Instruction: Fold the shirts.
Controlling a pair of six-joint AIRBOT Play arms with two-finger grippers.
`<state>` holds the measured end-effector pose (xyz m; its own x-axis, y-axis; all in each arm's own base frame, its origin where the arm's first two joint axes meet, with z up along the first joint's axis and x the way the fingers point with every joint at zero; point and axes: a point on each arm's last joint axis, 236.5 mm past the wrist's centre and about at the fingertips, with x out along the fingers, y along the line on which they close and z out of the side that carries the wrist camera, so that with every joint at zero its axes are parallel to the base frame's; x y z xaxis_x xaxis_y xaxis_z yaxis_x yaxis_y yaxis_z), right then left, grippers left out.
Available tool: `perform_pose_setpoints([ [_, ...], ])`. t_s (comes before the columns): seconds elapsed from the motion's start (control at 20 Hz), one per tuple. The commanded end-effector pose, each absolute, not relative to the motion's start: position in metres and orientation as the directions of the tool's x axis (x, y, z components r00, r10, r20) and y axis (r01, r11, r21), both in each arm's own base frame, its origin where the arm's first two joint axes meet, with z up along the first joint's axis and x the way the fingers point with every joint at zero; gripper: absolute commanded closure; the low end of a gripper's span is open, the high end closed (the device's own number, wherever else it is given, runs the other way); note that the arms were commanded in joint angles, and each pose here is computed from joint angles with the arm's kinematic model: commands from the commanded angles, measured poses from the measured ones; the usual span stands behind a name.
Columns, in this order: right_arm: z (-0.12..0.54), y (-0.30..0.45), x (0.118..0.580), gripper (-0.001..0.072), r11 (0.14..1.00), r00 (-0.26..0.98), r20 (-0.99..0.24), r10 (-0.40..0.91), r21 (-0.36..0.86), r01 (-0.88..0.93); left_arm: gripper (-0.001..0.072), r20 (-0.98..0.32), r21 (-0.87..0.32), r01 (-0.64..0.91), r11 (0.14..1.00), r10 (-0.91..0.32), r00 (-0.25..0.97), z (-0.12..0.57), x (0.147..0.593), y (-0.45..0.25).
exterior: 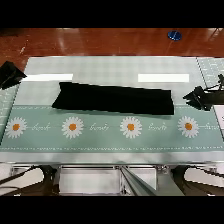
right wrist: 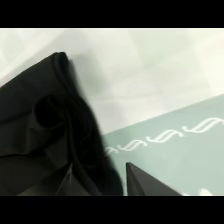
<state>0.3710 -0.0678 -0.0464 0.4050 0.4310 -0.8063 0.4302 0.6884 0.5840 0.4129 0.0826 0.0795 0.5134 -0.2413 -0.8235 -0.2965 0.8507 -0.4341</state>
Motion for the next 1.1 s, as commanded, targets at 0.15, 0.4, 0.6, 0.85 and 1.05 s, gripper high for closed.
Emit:
perform_pose_setpoints([
  [0.15,-0.063,-0.038,0.384,0.0291,0.682,0.446,-0.771,0.454,0.623,0.383,0.0199,-0.748,-0.431,-0.188,0.883,-0.233,0.621,0.073,0.358,0.006],
  [0.4,-0.083,-0.014,0.388,0.0291,0.704,0.394,-0.787,0.475,0.608,0.367,0.0199,-0.773,-0.436,-0.086,0.896,-0.323,0.546,0.054,0.351,-0.045],
  [0.6,-0.108,0.01,0.383,0.0291,0.704,0.32,-0.797,0.512,0.603,0.375,0.0199,-0.784,-0.437,-0.066,0.897,-0.344,0.517,0.046,0.351,-0.057],
  [0.85,-0.105,0.063,0.392,0.0507,0.699,0.292,-0.75,0.593,0.66,0.277,0.02,-0.787,-0.437,-0.067,0.897,-0.345,0.512,0.045,0.35,-0.058],
  [1.05,-0.072,0.095,0.396,0.0681,0.7,0.243,-0.714,0.656,0.697,0.159,0.0319,-0.783,-0.448,-0.066,0.892,-0.356,0.51,0.046,0.35,-0.06],
])
